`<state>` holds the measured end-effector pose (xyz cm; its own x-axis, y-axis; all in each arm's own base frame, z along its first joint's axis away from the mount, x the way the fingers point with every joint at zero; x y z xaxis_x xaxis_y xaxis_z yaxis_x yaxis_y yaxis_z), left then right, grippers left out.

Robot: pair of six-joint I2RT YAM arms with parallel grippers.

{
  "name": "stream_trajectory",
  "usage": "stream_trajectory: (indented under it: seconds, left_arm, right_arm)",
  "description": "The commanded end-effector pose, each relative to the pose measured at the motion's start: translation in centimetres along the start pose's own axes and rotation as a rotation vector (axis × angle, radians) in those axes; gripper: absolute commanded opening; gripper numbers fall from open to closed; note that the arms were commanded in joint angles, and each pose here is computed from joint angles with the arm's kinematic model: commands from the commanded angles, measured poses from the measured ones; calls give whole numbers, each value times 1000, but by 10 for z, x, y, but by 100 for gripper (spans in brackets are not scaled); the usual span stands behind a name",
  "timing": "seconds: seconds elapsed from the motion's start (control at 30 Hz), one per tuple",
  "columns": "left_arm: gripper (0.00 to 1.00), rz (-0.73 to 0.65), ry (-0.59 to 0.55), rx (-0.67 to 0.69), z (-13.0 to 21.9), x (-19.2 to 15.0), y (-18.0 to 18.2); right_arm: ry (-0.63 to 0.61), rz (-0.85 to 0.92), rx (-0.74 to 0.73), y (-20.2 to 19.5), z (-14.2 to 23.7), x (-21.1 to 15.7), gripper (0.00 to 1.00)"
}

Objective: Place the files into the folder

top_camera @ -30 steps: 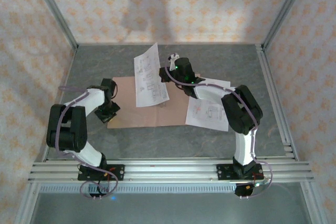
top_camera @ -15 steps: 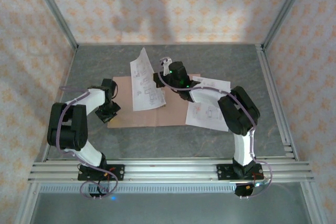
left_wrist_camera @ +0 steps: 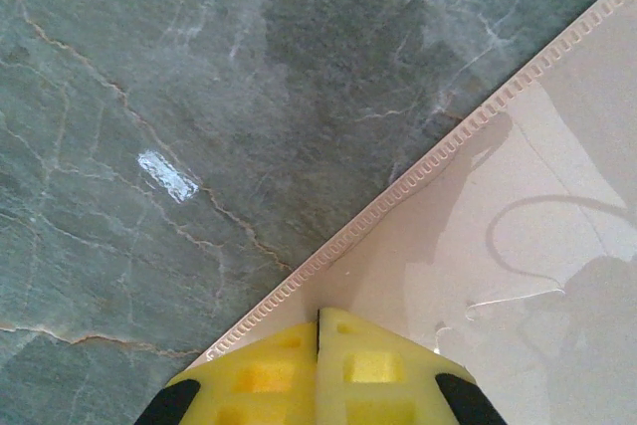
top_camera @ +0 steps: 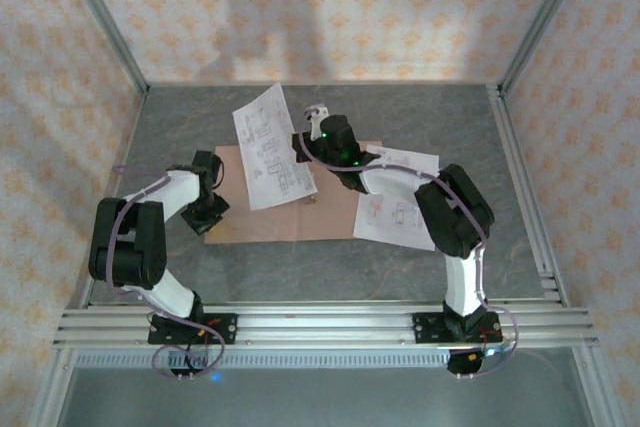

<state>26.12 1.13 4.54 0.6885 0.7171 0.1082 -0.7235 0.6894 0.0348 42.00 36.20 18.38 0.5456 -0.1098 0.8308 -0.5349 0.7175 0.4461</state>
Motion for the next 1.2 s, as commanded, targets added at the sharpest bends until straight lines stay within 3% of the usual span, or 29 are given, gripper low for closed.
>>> stream_trajectory:
  seconds: [0.0,0.53,0.9,1.17]
  left_arm:
    - [0,-6,7,-14,-1,-2,-1]
    - [0,9,7,-48,0,-4,-5]
    - [0,25,15,-62,-2,-7,-6]
    - [0,28,12,-71,-1,-9,-7]
  right_arm:
    - [6,29,44,16,-7,-2,0]
    - [56,-142,138,19,-17,-31,0]
    - [27,-267,68,-2,-11,-51,0]
    - [59,-291,81,4,-14,-68,0]
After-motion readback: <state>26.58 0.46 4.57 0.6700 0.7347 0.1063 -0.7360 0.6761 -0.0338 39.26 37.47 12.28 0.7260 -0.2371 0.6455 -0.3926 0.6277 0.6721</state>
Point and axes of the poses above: each hand's point on the last joint's axis, 136 mm out from that joint toward the fingers, its own z axis back along the fingers, its own y axis along the line the jaws close on, x = y × z, the point moved 3 cm from there along z, back along the fingers, and after that the axes turned 4 degrees about -z, right-handed, at the moved point
